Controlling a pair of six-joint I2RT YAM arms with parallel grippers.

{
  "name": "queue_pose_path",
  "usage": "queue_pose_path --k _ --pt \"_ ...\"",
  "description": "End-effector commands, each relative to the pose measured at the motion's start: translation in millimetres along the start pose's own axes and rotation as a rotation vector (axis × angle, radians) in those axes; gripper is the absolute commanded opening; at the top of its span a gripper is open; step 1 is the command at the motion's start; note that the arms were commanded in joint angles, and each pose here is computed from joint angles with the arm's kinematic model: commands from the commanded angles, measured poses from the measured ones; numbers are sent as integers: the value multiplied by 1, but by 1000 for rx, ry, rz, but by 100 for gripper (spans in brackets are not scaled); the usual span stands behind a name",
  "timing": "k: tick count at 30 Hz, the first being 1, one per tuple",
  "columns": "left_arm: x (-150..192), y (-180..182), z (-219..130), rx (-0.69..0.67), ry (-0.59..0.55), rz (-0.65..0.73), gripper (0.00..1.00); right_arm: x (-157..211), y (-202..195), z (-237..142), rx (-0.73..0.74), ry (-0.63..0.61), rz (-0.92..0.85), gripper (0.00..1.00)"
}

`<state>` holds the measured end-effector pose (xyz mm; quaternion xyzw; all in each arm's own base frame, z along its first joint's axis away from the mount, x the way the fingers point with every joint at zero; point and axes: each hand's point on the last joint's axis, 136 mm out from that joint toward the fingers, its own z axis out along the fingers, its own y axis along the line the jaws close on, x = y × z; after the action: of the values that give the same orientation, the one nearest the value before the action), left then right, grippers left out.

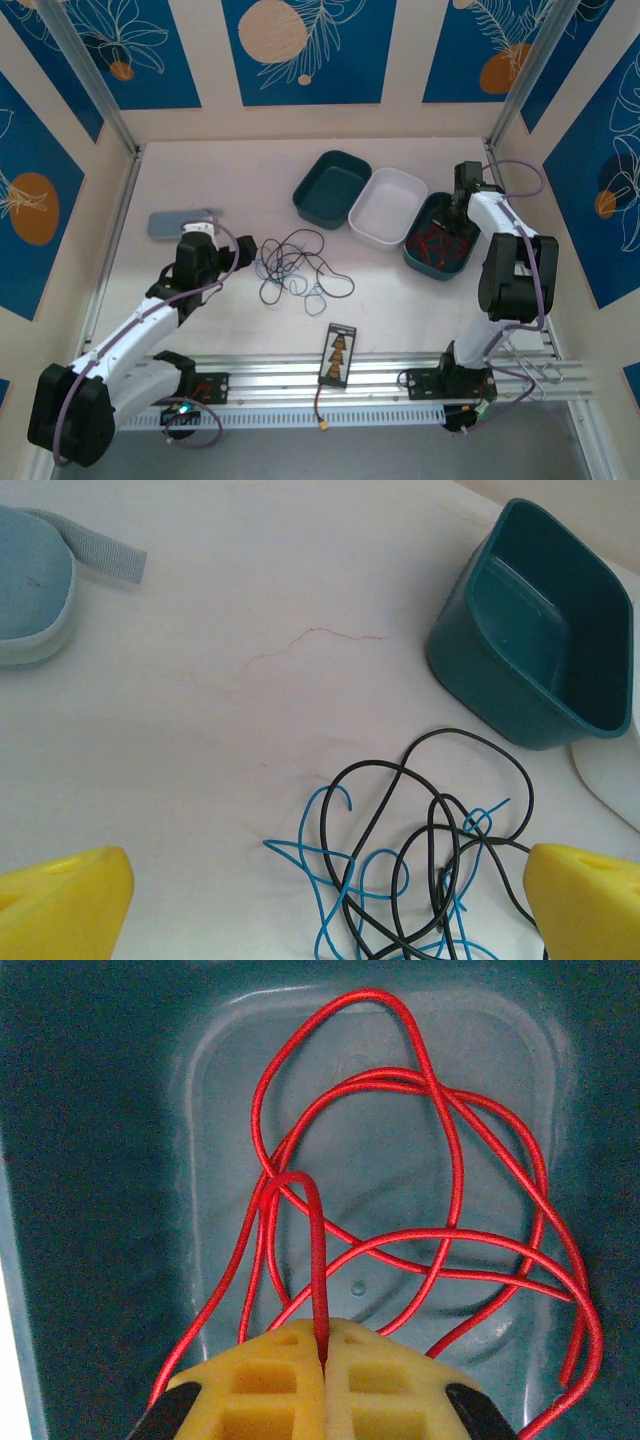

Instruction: Untangle the cables

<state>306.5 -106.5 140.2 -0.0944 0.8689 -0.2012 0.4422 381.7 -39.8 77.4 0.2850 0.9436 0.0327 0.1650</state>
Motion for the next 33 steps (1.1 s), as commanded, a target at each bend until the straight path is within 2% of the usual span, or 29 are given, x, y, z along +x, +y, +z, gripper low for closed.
queue_pose_path --k 1,12,19,23,27,31,32,33 --pt "-6 -2 -2 8 -13 -14 100 3 2 -4 -16 8 15 10" --pt "-9 -6 -2 11 -1 -5 100 0 -6 -60 -15 -104 -3 40" --pt "-8 -10 1 28 12 -10 100 4 -4 -97 -61 -166 -27 45" --pt "-6 -11 3 32 30 -20 100 14 17 -123 -148 -203 -90 54" --pt "0 -15 7 42 84 -22 100 35 53 -141 -246 -241 -210 68" --pt "9 -24 15 75 151 -24 100 65 91 -147 -310 -218 -308 81" --pt "12 -26 18 82 171 -28 100 75 101 -145 -322 -204 -333 96" --pt "15 -28 21 89 188 -28 100 83 110 -144 -333 -192 -356 99"
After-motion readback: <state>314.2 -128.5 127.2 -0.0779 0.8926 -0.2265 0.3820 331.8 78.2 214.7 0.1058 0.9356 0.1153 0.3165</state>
